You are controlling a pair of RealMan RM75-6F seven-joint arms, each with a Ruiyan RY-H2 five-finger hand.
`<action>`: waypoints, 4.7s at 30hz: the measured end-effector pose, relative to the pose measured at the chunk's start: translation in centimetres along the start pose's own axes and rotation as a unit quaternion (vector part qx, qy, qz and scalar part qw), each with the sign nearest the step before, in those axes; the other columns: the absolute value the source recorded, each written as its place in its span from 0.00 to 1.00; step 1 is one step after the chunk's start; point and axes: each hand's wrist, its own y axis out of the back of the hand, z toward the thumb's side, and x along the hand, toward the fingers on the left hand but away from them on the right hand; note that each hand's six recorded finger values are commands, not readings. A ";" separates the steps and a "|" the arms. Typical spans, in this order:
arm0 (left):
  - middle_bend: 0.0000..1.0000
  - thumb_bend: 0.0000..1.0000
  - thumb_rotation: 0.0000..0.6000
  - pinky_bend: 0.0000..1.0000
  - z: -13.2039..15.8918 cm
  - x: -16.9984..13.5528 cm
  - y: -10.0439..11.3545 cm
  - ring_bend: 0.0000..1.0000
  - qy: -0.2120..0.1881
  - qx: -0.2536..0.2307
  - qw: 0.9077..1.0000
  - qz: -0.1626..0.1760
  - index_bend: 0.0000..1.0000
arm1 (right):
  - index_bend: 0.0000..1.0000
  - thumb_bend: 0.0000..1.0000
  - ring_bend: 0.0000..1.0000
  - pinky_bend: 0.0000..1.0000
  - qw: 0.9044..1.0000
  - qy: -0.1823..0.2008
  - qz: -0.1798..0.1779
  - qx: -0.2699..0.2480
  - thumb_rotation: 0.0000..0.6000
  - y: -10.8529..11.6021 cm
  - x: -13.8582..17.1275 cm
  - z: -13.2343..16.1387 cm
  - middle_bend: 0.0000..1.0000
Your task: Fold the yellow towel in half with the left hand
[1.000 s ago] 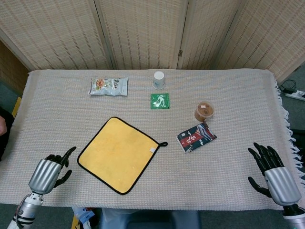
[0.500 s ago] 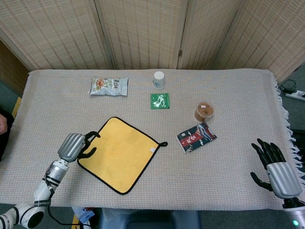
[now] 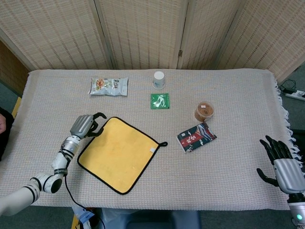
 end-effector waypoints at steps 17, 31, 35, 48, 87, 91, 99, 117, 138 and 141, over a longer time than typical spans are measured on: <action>1.00 0.48 1.00 1.00 1.4 6.3 -3.3 1.00 0.017 -0.014 1.000 -0.016 0.40 | 0.00 0.36 0.00 0.00 0.999 -0.038 -0.005 -0.013 1.00 0.6 0.1 -2.4 0.00; 1.00 0.51 1.00 1.00 0.0 7.6 -3.9 1.00 0.057 -0.013 0.998 -0.039 0.40 | 0.00 0.36 0.00 0.00 0.998 -0.055 -0.005 -0.016 1.00 0.6 -0.1 -3.6 0.00; 1.00 0.51 1.00 1.00 -0.3 7.5 -4.2 1.00 0.062 -0.009 0.997 -0.046 0.40 | 0.00 0.36 0.00 0.00 0.998 -0.056 -0.003 -0.017 1.00 0.5 -0.1 -3.6 0.00; 1.00 0.51 1.00 1.00 -0.1 7.6 -5.0 1.00 0.065 -0.012 0.996 -0.053 0.41 | 0.00 0.36 0.00 0.00 0.998 -0.056 -0.015 -0.016 1.00 1.0 0.4 -3.5 0.00; 1.00 0.51 1.00 1.00 0.4 7.1 -4.7 1.00 0.040 -0.020 0.999 -0.019 0.55 | 0.00 0.36 0.00 0.00 0.998 -0.054 -0.009 -0.018 1.00 0.8 0.4 -3.5 0.00; 1.00 0.51 1.00 1.00 0.9 6.7 -4.7 1.00 0.019 -0.021 1.000 -0.008 0.55 | 0.00 0.36 0.00 0.00 0.999 -0.048 -0.012 -0.020 1.00 1.0 0.6 -3.2 0.00; 1.00 0.51 1.00 1.00 1.7 4.0 -5.1 1.00 -0.045 0.005 0.998 0.032 0.56 | 0.00 0.36 0.00 0.00 0.999 -0.023 -0.006 -0.022 1.00 0.9 1.2 -2.1 0.00; 1.00 0.51 1.00 1.00 4.8 -5.0 -8.0 1.00 -0.138 0.051 0.986 0.075 0.58 | 0.00 0.36 0.00 0.00 0.999 0.023 -0.019 -0.027 1.00 1.6 2.7 0.0 0.00; 1.00 0.51 1.00 1.00 6.8 -14.2 -9.9 1.00 -0.164 0.096 0.978 0.090 0.58 | 0.00 0.36 0.00 0.00 0.997 0.064 -0.029 -0.032 1.00 2.1 4.6 1.7 0.00; 1.00 0.51 1.00 1.00 7.1 -15.0 -10.3 1.00 -0.168 0.096 0.977 0.091 0.58 | 0.00 0.36 0.00 0.00 0.997 0.069 -0.031 -0.033 1.00 2.2 4.9 1.8 0.00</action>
